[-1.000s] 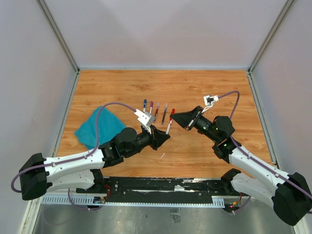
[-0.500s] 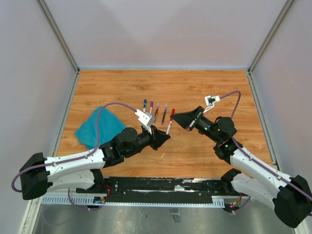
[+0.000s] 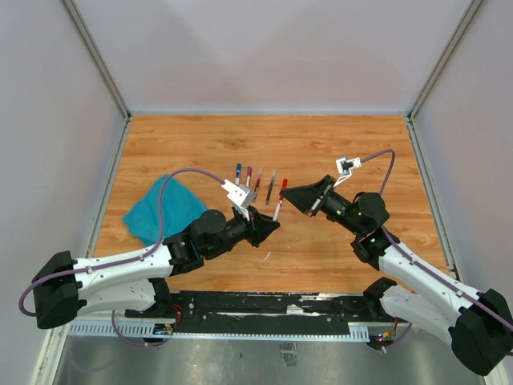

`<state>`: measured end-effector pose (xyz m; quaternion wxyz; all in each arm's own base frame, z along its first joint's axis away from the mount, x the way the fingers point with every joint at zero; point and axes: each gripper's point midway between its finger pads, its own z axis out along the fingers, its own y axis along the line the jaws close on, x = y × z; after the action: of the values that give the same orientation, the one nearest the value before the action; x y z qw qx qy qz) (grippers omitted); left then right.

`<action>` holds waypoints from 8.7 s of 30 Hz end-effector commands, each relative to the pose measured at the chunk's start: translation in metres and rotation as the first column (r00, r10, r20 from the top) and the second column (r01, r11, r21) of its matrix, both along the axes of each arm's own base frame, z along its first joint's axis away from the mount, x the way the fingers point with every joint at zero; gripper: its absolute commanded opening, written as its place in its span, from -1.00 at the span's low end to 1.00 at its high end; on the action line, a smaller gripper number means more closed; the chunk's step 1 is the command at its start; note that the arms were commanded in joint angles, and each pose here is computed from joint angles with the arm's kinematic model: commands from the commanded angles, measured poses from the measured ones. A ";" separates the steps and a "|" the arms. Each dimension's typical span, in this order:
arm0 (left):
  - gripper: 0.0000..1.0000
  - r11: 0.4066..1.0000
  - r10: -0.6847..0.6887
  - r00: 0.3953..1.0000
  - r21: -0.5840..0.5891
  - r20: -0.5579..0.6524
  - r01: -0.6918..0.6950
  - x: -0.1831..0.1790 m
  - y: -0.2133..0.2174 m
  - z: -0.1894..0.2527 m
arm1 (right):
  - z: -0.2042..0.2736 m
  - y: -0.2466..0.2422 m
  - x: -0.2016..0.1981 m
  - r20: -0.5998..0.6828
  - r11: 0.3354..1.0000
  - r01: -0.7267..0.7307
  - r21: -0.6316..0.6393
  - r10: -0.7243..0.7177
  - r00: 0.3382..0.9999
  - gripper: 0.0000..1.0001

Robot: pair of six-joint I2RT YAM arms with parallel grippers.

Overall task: Insert the pens into the pen caps
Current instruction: Insert the pen cap onto the pen, then press the pen cap onto the pen, then place the pen at the center of the board.

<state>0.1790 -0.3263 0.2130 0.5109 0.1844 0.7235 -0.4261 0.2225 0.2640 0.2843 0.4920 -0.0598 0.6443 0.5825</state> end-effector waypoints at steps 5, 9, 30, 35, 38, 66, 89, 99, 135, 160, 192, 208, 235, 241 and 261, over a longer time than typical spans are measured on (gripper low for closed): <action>-0.99 0.999 0.008 1.000 -0.048 0.020 -0.007 0.001 -0.004 0.018 | 0.007 0.000 -0.006 0.044 1.000 -0.024 -0.007 0.024 0.999 -0.99; -0.99 0.999 0.007 1.000 -0.052 0.019 -0.006 0.001 -0.004 0.018 | 0.003 0.000 -0.006 0.038 0.999 -0.026 -0.020 0.027 0.999 -0.99; -0.99 0.999 0.005 1.000 -0.052 0.021 -0.004 0.002 -0.006 0.019 | -0.007 0.004 -0.005 0.020 0.998 -0.041 -0.042 0.042 0.999 -0.99; -0.99 0.999 0.009 1.000 -0.050 0.021 -0.007 0.002 -0.005 0.019 | -0.009 0.005 -0.007 0.014 0.998 -0.047 -0.048 0.047 0.999 -0.99; -0.99 0.999 0.007 1.000 -0.052 0.021 -0.006 0.002 -0.005 0.019 | -0.013 0.005 -0.007 0.009 0.997 -0.045 -0.058 0.046 0.999 -0.99; -0.99 0.987 0.045 0.998 -0.155 0.036 -0.039 0.005 -0.002 0.054 | -0.039 0.016 -0.019 -0.008 0.992 -0.076 -0.105 0.075 0.997 -0.99; -0.99 0.928 0.085 0.973 -0.372 0.216 0.001 -0.005 0.023 0.133 | -0.110 0.032 -0.068 -0.096 0.948 -0.194 -0.252 0.175 0.980 -0.98; -0.99 0.916 0.119 0.953 -0.401 0.278 0.002 -0.004 0.029 0.153 | -0.149 0.043 -0.100 -0.194 0.915 -0.284 -0.285 0.235 0.952 -0.99; -0.99 0.952 0.055 0.972 -0.305 0.228 0.018 -0.007 0.020 0.116 | -0.062 0.020 -0.072 0.179 0.904 0.035 -0.426 0.046 0.983 -0.12; -0.99 0.989 0.023 0.990 -0.145 0.140 -0.002 -0.003 0.012 0.066 | 0.066 -0.014 -0.046 0.302 0.916 0.174 -0.360 -0.063 0.951 0.53; -0.99 0.989 -0.059 0.987 -0.127 0.148 0.078 -0.013 0.001 0.065 | 0.051 0.029 -0.025 0.192 0.901 0.104 -0.421 -0.023 0.981 -0.25; -0.99 0.984 0.033 0.975 -0.180 0.218 0.007 -0.003 0.015 0.103 | 0.006 0.034 -0.033 0.118 0.889 0.037 -0.457 0.020 0.993 -0.99; -0.99 0.957 0.113 0.946 -0.290 0.302 -0.022 0.000 0.029 0.148 | -0.100 0.026 -0.077 -0.069 0.818 -0.038 -0.574 -0.001 0.998 -0.91; -0.99 0.978 0.069 0.962 -0.207 0.265 -0.013 0.000 0.021 0.109 | -0.005 0.016 -0.045 0.159 0.860 0.185 -0.475 -0.123 0.980 -0.36; -0.99 0.991 0.036 0.980 -0.130 0.194 -0.010 -0.007 0.029 0.068 | 0.035 -0.001 -0.050 0.171 0.899 0.220 -0.378 -0.166 0.971 0.18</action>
<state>0.1734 -0.2960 0.2672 0.5870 0.1832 0.6603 -0.4311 0.1827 0.2475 0.3350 0.6055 -0.1246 0.6999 0.3579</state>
